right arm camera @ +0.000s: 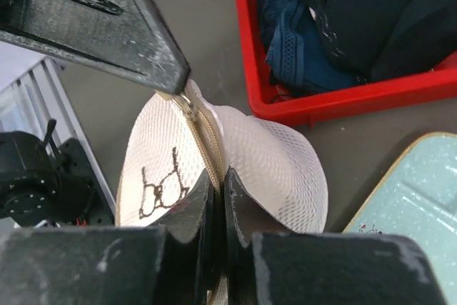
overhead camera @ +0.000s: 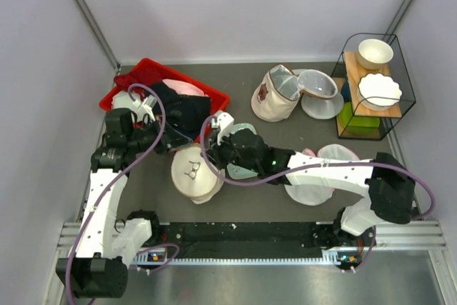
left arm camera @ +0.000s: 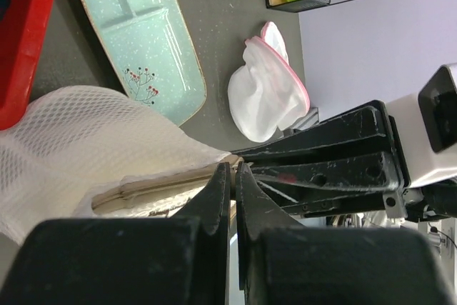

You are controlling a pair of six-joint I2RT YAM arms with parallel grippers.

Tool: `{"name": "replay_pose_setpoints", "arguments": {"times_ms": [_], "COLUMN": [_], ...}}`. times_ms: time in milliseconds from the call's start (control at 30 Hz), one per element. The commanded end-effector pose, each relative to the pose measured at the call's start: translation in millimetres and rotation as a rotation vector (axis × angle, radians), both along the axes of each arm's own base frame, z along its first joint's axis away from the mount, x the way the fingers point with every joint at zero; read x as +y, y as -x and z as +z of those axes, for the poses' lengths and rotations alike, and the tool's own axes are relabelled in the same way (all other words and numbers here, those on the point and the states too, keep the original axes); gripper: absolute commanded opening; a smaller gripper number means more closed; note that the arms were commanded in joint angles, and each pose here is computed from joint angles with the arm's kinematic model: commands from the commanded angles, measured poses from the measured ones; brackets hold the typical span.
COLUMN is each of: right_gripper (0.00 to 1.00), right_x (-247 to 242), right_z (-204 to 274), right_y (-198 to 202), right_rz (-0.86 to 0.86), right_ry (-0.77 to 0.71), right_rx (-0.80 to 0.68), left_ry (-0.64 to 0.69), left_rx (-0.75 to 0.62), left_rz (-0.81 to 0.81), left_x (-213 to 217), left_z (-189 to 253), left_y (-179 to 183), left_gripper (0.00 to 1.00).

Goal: Unzip the laundry bag and remove the bra

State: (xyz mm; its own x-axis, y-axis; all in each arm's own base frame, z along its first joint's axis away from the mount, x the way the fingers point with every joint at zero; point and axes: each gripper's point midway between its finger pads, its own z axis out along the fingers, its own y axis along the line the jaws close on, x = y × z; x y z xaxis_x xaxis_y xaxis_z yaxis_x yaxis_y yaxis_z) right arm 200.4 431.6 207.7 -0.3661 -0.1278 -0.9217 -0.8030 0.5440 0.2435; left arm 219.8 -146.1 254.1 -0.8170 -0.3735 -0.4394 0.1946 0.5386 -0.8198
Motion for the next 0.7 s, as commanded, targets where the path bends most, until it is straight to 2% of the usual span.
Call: {"name": "replay_pose_setpoints", "arguments": {"times_ms": [0, 133, 267, 333, 500, 600, 633, 667], "right_gripper": [0.00, 0.00, 0.00, 0.00, 0.00, 0.00, 0.00, 0.00], "right_x": [-25.5, -61.7, -83.4, -86.4, -81.8, -71.1, -69.2, -61.5], "right_z": [36.3, 21.9, 1.6, 7.2, -0.8, 1.8, -11.1, 2.1], "right_y": [-19.3, -22.0, -9.2, -5.2, 0.8, -0.2, 0.0, -0.6], "right_rz": [-0.157, -0.251, -0.271, -0.264, -0.237, -0.227, -0.235, -0.218], "right_ry": [-0.196, -0.282, -0.315, -0.371, -0.363, -0.336, -0.282, -0.293], "right_rx": [-0.014, 0.047, 0.092, 0.106, 0.149, 0.182, 0.214, 0.219], "left_ry": [-0.034, -0.075, -0.064, -0.065, -0.012, -0.056, -0.125, -0.159], "left_rx": [-0.059, -0.033, 0.018, 0.055, 0.091, 0.047, 0.025, 0.053], "left_rz": [0.013, 0.090, 0.132, 0.145, 0.088, 0.103, 0.154, 0.172], "left_x": [4.3, 14.0, 17.4, 18.5, 9.8, 14.9, 25.2, 30.0], "left_z": [4.9, -1.1, -7.1, -14.7, -22.0, -18.6, -21.0, -23.8], "left_y": [-3.4, -13.1, -22.1, -26.0, -23.9, -27.0, -31.9, -26.6], "left_gripper": [0.00, 0.00, 0.00, 0.00, 0.00, 0.00, 0.04, 0.17]}}
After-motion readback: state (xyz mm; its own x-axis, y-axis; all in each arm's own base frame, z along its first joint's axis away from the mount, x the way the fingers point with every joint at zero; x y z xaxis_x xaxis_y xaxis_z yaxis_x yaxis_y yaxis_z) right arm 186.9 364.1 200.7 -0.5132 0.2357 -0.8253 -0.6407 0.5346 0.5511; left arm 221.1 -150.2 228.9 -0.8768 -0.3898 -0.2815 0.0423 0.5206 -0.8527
